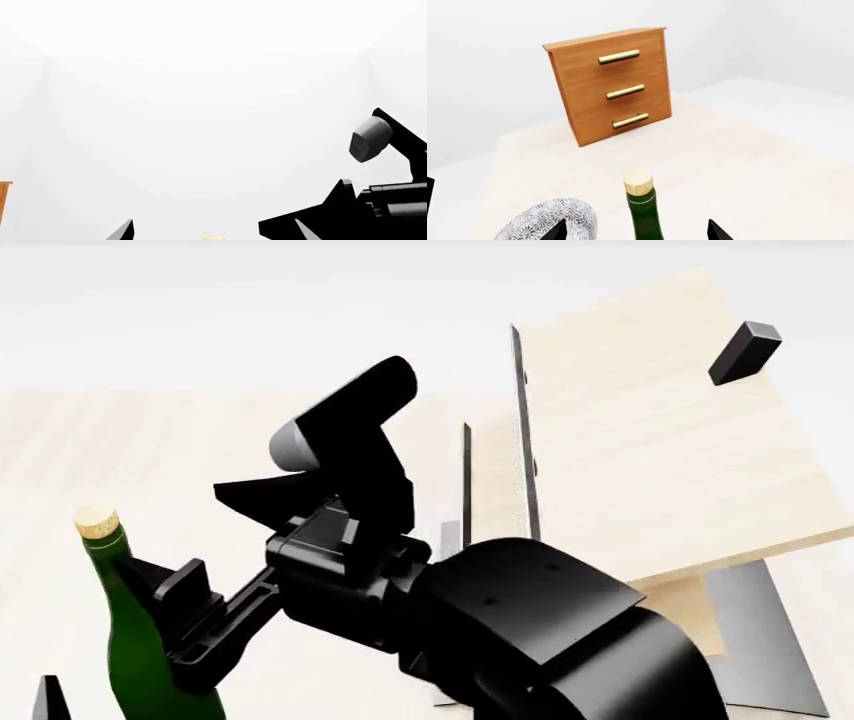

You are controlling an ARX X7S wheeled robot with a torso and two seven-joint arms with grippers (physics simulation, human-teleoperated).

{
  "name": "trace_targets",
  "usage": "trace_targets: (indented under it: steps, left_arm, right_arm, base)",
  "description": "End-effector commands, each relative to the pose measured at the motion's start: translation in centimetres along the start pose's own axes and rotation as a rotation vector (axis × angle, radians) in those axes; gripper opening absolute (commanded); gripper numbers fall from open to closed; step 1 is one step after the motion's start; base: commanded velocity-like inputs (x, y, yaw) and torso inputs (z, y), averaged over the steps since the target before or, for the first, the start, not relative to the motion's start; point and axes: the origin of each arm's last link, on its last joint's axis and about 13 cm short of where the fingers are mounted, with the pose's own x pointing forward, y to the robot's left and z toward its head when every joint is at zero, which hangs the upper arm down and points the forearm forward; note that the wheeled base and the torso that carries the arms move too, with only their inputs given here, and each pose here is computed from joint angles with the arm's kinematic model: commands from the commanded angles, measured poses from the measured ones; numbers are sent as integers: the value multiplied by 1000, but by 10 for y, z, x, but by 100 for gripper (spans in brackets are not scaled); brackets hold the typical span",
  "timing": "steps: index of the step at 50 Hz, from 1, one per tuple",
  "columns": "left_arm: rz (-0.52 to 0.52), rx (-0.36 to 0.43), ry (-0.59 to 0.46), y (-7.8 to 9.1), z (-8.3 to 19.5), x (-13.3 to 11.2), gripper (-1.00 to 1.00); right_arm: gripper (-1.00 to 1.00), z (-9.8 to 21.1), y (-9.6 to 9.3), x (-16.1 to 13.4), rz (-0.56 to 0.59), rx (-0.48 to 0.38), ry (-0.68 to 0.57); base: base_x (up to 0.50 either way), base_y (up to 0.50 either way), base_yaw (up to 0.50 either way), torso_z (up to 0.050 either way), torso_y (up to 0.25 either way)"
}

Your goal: Put the wine bottle on the wine rack.

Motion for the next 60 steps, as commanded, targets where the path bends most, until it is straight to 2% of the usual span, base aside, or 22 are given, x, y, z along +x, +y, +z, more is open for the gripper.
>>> trace_targets:
  steps: [1, 11, 20, 36, 47, 60]
  left_arm:
    - [-1, 2, 2, 0, -1, 0, 100]
    - [0, 1, 3, 0, 0, 0, 100]
    - [-2, 1, 4, 0, 0, 0, 100]
    - [-3, -1, 3, -1, 1, 1, 100]
    - [-1, -2, 0, 0, 1, 0, 100]
    - [-1, -3, 0, 0, 1, 0, 100]
  right_arm:
    - [100, -4, -1, 16, 16, 19, 10]
    - [100, 0, 1, 24, 28, 22, 6]
    - [100, -4, -12, 41, 3, 48, 58]
    - [100, -17, -7, 67, 10, 52, 77]
    - [100, -15, 2, 72, 15, 50, 29]
    - [100, -20, 7, 78, 28, 35, 38]
  base:
    - [0, 0, 0, 0, 0]
    - [0, 0, 0, 0, 0]
    - [0, 0, 0, 0, 0]
    - [0, 0, 0, 0, 0]
    - [0, 0, 0, 0, 0]
    - [0, 0, 0, 0, 0]
